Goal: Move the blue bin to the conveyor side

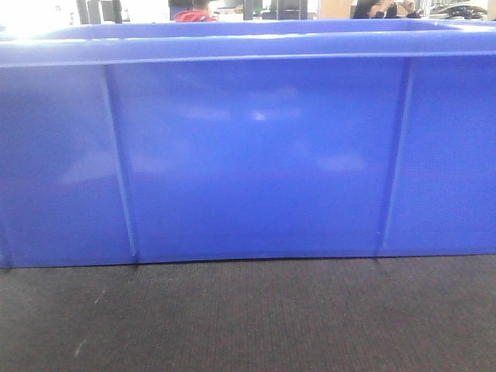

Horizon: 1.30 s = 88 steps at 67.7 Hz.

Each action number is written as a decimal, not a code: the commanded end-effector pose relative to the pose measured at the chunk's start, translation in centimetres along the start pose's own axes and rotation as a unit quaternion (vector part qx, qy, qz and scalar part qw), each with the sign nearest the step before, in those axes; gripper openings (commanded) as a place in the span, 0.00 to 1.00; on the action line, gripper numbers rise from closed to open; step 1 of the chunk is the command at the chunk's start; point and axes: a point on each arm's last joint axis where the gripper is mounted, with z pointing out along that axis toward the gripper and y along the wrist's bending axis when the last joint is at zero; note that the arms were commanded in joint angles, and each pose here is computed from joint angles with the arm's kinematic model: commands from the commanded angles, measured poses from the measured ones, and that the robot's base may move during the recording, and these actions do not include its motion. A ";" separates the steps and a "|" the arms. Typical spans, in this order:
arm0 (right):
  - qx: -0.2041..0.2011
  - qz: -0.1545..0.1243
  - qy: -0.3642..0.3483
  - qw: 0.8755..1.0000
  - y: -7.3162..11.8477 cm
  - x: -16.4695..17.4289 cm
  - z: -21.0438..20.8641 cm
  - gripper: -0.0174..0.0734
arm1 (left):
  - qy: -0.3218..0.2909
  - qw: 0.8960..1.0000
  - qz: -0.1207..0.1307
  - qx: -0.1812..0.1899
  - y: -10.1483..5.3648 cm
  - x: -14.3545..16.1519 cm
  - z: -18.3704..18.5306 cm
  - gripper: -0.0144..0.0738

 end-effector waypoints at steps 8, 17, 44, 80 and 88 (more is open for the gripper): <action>0.036 0.011 0.000 0.999 -0.6 3.5 0.9 0.09 | -0.011 1.000 0.001 0.002 0.0 -0.2 0.0 0.14; 0.038 0.003 0.011 0.999 -0.8 5.9 1.1 0.09 | -0.011 1.000 0.001 0.002 0.0 -0.2 0.0 0.14; 0.040 0.005 0.025 0.999 -0.9 7.1 1.2 0.09 | -0.012 1.000 0.001 0.002 0.0 -0.2 0.0 0.14; 0.040 0.005 0.025 0.999 -0.9 7.1 1.2 0.09 | -0.013 1.000 0.001 0.002 0.0 -0.3 0.0 0.14; 0.040 0.005 0.025 0.999 -0.9 7.1 1.2 0.09 | -0.013 1.000 0.001 0.002 0.0 -0.3 0.0 0.14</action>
